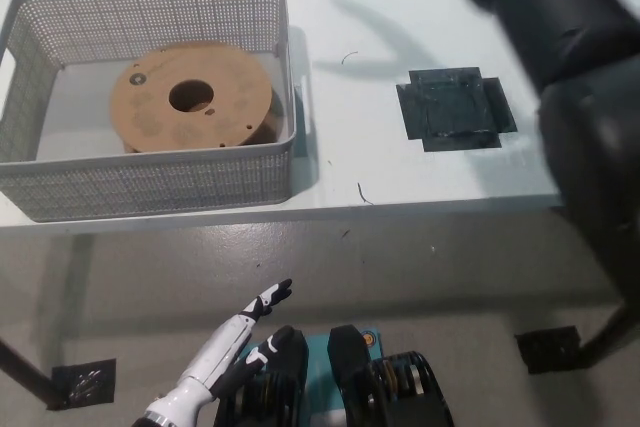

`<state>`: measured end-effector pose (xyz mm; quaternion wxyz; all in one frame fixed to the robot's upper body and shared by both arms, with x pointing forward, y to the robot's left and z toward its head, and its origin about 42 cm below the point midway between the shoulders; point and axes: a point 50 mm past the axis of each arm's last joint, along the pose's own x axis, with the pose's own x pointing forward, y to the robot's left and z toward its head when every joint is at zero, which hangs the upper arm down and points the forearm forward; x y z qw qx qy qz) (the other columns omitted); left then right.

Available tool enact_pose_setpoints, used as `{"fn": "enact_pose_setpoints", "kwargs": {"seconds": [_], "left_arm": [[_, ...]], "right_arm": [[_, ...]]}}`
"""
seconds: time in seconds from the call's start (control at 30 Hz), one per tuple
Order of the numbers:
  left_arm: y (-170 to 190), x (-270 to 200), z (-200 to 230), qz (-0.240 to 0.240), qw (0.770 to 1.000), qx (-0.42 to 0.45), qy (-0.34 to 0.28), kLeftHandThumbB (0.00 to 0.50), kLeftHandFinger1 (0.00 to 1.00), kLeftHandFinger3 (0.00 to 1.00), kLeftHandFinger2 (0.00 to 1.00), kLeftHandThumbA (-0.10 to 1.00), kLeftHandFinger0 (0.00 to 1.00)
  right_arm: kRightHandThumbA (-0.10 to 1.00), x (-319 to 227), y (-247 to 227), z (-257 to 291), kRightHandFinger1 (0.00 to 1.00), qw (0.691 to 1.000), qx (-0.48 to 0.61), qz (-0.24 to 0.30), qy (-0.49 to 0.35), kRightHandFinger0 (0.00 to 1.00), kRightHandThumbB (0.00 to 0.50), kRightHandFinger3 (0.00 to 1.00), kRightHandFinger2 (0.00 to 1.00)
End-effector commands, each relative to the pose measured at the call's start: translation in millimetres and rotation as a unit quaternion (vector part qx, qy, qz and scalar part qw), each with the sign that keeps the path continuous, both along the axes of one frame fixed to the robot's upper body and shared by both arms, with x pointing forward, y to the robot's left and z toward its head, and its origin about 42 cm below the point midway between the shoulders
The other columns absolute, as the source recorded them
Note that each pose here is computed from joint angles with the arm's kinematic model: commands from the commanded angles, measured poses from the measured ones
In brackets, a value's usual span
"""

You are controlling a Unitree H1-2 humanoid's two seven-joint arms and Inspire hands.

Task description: Use the right hand to pick up a 3d printing filament and place it into a container on the left side

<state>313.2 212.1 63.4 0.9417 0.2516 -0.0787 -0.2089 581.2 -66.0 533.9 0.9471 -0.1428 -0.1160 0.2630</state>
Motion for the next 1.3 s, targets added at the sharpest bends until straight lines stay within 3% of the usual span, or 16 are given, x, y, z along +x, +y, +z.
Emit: {"fn": "enact_pose_setpoints", "kwargs": {"seconds": [0.0,0.07,0.1,0.13,0.23,0.37,0.43,0.53,0.6,0.67,0.77,0.83,0.9,1.07,1.2,1.27], "left_arm": [[-4.1,1.5,5.0,-0.008,1.000,-0.004,-0.010,0.193,1.00,1.00,1.00,1.00,1.00],[-4.1,3.0,6.6,-0.008,1.000,-0.007,-0.011,0.196,1.00,1.00,1.00,1.00,1.00],[-3.5,3.5,7.0,-0.009,1.000,-0.005,-0.014,0.187,1.00,1.00,1.00,1.00,1.00],[-3.9,4.2,7.4,-0.008,1.000,-0.007,-0.015,0.180,1.00,1.00,1.00,1.00,1.00],[-3.7,5.4,7.4,-0.003,1.000,-0.013,-0.015,0.174,1.00,1.00,1.00,1.00,1.00],[-4.3,4.2,6.1,-0.001,1.000,-0.014,-0.022,0.149,1.00,1.00,1.00,1.00,1.00],[-3.8,4.5,5.8,0.000,1.000,-0.018,-0.022,0.153,1.00,1.00,1.00,1.00,1.00],[-2.7,6.9,5.6,0.006,0.999,-0.017,-0.028,0.162,1.00,1.00,1.00,1.00,1.00],[-1.3,6.9,5.2,0.008,0.999,-0.018,-0.026,0.180,1.00,1.00,1.00,1.00,1.00],[-2.5,7.0,5.6,0.007,0.999,-0.019,-0.028,0.189,1.00,1.00,1.00,1.00,1.00],[-5.0,7.3,2.8,0.015,0.999,-0.032,-0.040,0.248,1.00,1.00,1.00,1.00,1.00],[-4.6,6.6,2.0,0.021,0.998,-0.038,-0.043,0.277,1.00,1.00,1.00,1.00,1.00],[-4.6,6.4,3.1,0.031,0.997,-0.050,-0.047,0.293,1.00,1.00,1.00,1.00,1.00],[-3.6,8.4,7.6,0.040,0.996,-0.056,-0.059,0.286,1.00,1.00,1.00,1.00,1.00],[-2.7,10.8,8.8,0.041,0.996,-0.062,-0.058,0.307,1.00,1.00,1.00,1.00,1.00],[-2.1,11.9,9.7,0.041,0.995,-0.063,-0.059,0.307,1.00,1.00,1.00,1.00,1.00]], "right_arm": [[0.96,-20.3,-36.2,66.0,1.00,0.993,0.066,0.082,-0.055,1.00,0.487,1.00,1.00],[0.85,-32.0,-61.4,71.1,1.00,0.986,0.111,0.105,-0.064,1.00,0.499,1.00,1.00],[0.76,-43.1,-75.3,70.4,1.00,0.979,0.150,0.118,-0.077,1.00,0.482,1.00,1.00],[0.78,-48.4,-80.9,70.7,1.00,0.977,0.153,0.120,-0.088,1.00,0.455,1.00,1.00],[0.81,-79.0,-109.2,64.1,1.00,0.971,0.164,0.118,-0.131,1.00,0.468,1.00,1.00],[1.00,-140.3,-146.8,36.5,1.00,0.958,0.095,0.063,-0.262,1.00,0.440,1.00,1.00],[0.99,-171.4,-161.5,21.3,1.00,0.945,0.055,0.040,-0.321,1.00,0.435,1.00,1.00],[0.94,-214.5,-177.4,-0.5,1.00,0.933,0.047,0.032,-0.354,1.00,0.483,1.00,1.00],[1.00,-244.4,-181.7,-18.9,1.00,0.916,0.018,0.021,-0.399,1.00,0.404,1.00,1.00],[1.00,-268.3,-185.0,-37.5,1.00,0.903,-0.002,0.001,-0.430,1.00,0.392,1.00,1.00],[1.00,-299.9,-180.1,-73.6,1.00,0.891,0.003,-0.003,-0.455,1.00,0.361,1.00,1.00],[1.00,-311.6,-174.8,-92.7,1.00,0.893,0.003,-0.005,-0.450,1.00,0.366,1.00,1.00],[0.96,-326.3,-167.5,-131.7,1.00,0.909,0.046,0.006,-0.413,1.00,0.408,1.00,1.00],[0.99,-340.1,-150.4,-178.8,1.00,0.923,0.067,0.009,-0.380,1.00,0.396,1.00,1.00],[1.00,-343.7,-146.7,-224.1,1.00,0.939,0.090,-0.021,-0.331,1.00,0.332,1.00,1.00],[1.00,-344.6,-144.8,-237.8,1.00,0.942,0.088,-0.038,-0.321,1.00,0.328,1.00,1.00]]}}
